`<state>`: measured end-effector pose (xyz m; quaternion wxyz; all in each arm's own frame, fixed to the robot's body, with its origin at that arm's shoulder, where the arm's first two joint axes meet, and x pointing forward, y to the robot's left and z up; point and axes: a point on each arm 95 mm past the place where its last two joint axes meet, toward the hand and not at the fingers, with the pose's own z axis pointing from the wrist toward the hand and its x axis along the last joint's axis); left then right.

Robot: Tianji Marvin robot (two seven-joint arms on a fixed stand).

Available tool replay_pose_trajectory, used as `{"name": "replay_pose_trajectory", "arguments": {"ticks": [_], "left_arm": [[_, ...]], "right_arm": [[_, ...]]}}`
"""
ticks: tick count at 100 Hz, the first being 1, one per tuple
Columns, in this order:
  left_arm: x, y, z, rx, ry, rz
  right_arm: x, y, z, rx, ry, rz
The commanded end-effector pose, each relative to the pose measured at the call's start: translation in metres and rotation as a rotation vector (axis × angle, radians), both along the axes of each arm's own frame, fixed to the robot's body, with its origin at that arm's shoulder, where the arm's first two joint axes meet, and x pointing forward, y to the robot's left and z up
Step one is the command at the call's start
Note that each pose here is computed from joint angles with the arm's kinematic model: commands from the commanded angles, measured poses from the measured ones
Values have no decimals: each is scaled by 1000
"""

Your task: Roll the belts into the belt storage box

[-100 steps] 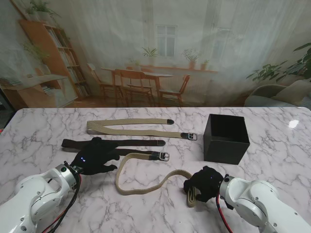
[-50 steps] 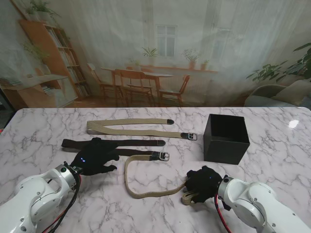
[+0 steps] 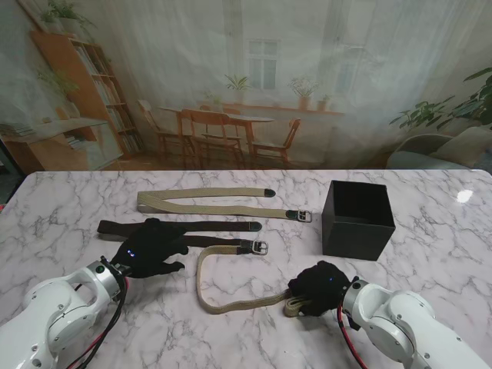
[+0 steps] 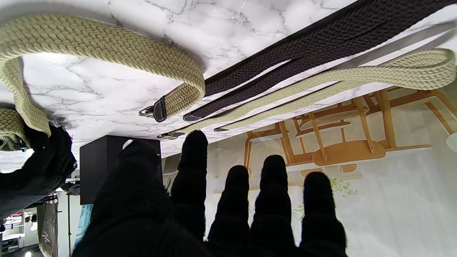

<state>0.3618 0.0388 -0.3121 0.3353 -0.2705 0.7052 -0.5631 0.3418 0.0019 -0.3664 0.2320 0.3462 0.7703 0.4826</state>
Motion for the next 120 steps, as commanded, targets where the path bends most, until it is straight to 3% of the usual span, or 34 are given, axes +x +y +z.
{"name": "replay_pose_trajectory", "arguments": {"ticks": [1, 74, 120], "left_arm": [[-1, -1, -3, 11, 19, 0], [0, -9, -3, 6, 41, -15], [3, -36, -25, 42, 209, -96]], "right_arm": [[-8, -4, -17, -25, 48, -5], [-8, -4, -20, -15, 20, -1], [-8, -4, -20, -2, -5, 9]]}}
